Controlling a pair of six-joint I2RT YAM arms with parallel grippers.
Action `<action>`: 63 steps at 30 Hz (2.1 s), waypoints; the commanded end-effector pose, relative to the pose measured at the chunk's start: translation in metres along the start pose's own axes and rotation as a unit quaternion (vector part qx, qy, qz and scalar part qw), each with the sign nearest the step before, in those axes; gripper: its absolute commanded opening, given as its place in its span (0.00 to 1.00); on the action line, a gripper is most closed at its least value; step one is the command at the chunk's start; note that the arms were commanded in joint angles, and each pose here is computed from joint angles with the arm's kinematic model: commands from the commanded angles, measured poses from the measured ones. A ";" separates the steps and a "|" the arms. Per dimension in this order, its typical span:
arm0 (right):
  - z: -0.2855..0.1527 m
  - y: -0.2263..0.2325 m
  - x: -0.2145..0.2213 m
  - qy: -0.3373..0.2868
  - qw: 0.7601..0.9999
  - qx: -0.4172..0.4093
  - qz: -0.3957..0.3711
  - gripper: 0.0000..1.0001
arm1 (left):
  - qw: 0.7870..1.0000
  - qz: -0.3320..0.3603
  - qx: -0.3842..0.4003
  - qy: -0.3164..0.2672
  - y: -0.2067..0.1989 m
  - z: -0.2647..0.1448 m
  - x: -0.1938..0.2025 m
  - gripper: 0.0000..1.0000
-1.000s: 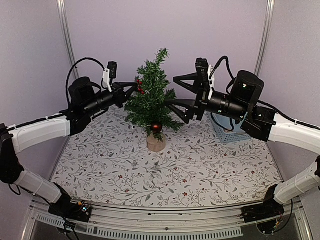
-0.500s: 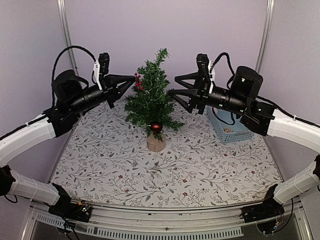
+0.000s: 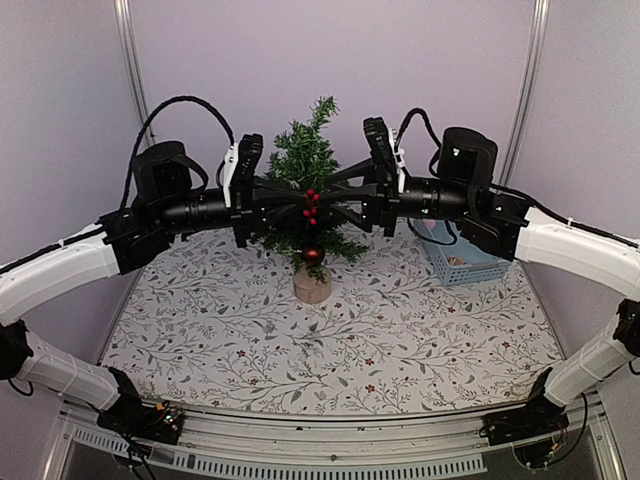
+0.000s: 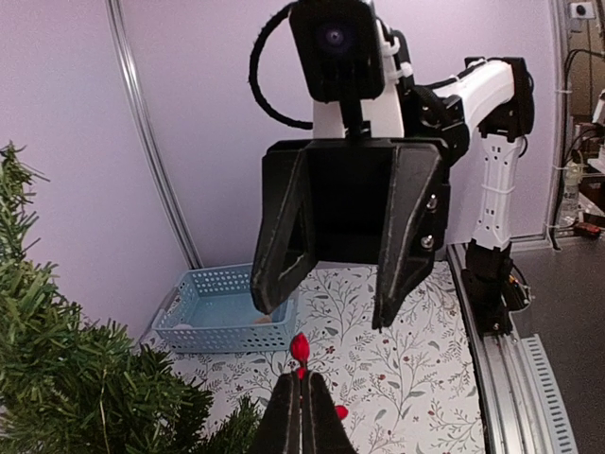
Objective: Decorate the small christmas tree
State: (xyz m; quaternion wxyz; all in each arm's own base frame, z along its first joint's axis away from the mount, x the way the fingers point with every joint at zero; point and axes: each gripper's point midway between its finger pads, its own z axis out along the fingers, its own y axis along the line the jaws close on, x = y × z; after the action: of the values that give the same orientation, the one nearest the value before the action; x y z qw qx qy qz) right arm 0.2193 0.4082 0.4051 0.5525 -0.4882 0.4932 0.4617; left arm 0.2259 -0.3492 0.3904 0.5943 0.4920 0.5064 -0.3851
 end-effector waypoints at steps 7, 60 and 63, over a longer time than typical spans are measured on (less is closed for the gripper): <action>0.008 0.002 0.000 0.009 1.000 -0.024 0.005 0.31 | 0.999 0.009 0.031 -0.005 -0.012 0.007 -0.008 0.00; -0.012 -0.146 -0.024 -0.197 0.962 0.188 0.028 0.00 | 0.974 -0.081 -0.208 -0.047 0.074 -0.059 0.000 0.99; -0.007 -0.157 -0.010 -0.192 0.962 0.193 0.037 0.00 | 0.974 -0.079 -0.209 -0.045 0.074 -0.060 0.002 0.99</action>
State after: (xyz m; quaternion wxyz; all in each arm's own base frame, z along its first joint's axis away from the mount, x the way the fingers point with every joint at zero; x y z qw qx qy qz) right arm 0.3610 0.3875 0.4206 0.6916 -0.2755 0.4882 0.4555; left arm 0.2836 -0.2828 0.3968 0.6593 0.3064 0.5942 -0.3440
